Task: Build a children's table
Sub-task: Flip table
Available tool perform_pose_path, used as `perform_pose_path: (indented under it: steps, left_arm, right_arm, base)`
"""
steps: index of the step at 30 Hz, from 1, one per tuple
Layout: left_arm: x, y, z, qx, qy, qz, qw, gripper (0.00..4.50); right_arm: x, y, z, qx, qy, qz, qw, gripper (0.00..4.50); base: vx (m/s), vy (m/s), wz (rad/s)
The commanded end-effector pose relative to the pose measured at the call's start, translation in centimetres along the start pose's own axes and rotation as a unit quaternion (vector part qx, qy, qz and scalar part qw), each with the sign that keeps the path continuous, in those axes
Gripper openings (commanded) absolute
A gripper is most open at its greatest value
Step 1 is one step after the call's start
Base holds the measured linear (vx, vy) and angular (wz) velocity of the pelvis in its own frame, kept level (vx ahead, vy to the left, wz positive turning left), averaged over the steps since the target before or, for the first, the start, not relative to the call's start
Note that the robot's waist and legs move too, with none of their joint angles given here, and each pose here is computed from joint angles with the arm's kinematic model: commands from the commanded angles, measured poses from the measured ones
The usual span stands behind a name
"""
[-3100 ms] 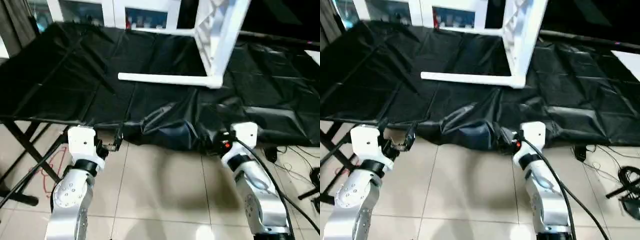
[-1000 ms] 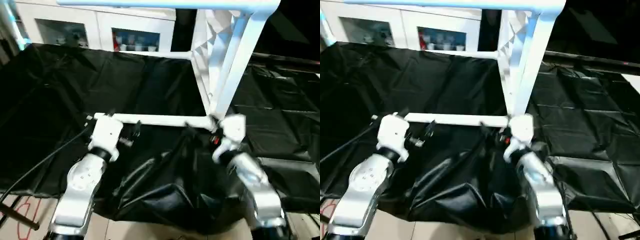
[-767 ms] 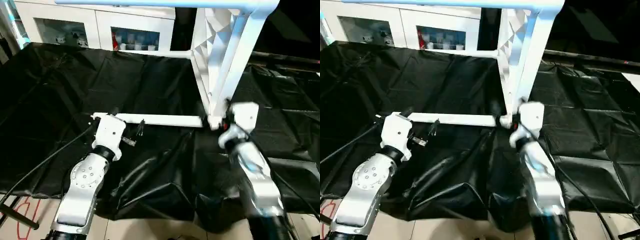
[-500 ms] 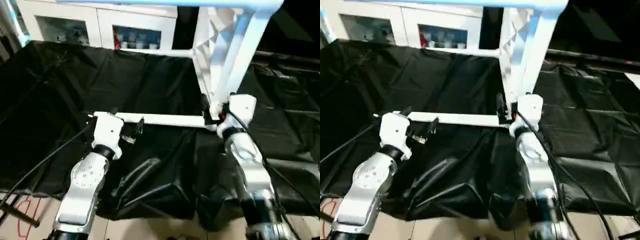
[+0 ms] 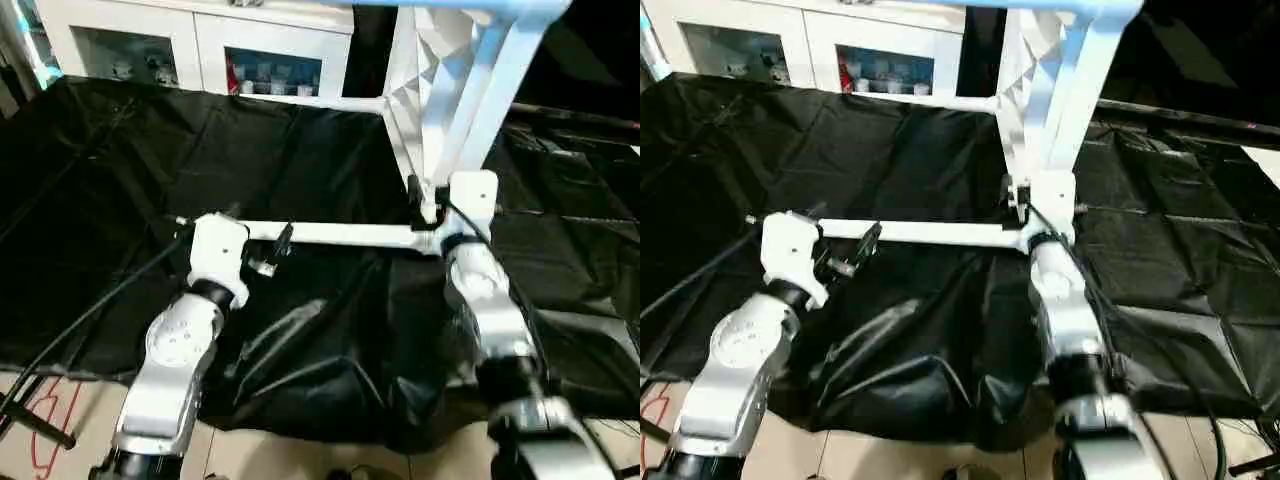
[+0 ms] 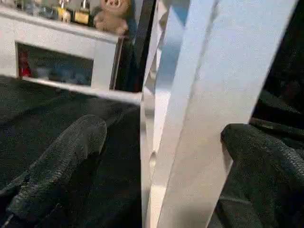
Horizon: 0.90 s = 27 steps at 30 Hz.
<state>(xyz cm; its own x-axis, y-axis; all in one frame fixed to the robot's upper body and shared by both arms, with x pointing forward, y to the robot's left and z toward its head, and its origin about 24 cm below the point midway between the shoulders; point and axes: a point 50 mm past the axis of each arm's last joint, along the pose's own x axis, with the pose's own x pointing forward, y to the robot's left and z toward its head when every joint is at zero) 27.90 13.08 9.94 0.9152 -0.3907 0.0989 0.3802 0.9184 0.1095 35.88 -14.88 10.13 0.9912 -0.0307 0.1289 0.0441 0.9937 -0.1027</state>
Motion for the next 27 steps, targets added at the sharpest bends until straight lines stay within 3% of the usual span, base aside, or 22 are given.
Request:
perform_pose_path:
  steps: [1, 3, 7, 11, 12, 22, 27]
  left_arm:
    - [0.2, -0.9, -0.2, -0.029, 0.007, -0.042, 0.999, 4.44]
    - [-0.7, -2.0, -0.5, -0.082, 0.024, -0.107, 0.991, 4.44]
    - [-1.7, -3.4, -0.4, -0.093, 0.035, -0.182, 0.978, 4.44]
    - [-1.7, -3.0, -1.4, -0.072, 0.057, -0.157, 0.983, 4.44]
    - [-1.4, -3.2, -1.4, -0.075, 0.058, -0.158, 0.983, 4.44]
    - [-1.3, -3.6, -1.0, -0.064, 0.064, -0.186, 0.979, 4.44]
    - [-1.4, -3.9, -1.1, -0.059, 0.065, -0.191, 0.978, 4.44]
  right_arm:
    - [0.7, -1.5, 2.2, 0.007, -0.046, -0.032, 0.998, 4.5]
    - [0.4, -1.8, 2.7, 0.006, -0.058, -0.052, 0.997, 4.5]
    - [-0.6, -1.0, 2.3, 0.013, -0.057, -0.031, 0.998, 4.5]
    - [-1.2, 0.2, 1.1, 0.019, -0.035, -0.011, 0.999, 4.5]
    - [-1.3, 0.2, 1.0, 0.001, -0.038, -0.01, 0.999, 4.5]
    - [0.4, -2.0, 1.6, -0.02, -0.037, -0.057, 0.997, 4.5]
    - [0.2, -3.1, 2.1, -0.015, -0.052, -0.072, 0.996, 4.5]
  base:
    - [0.0, 0.0, 0.0]
    - [0.0, 0.0, 0.0]
    - [0.0, 0.0, 0.0]
    - [0.0, 0.0, 0.0]
    - [0.0, 0.0, 0.0]
    - [0.0, 0.0, 0.0]
    - [0.0, 0.0, 0.0]
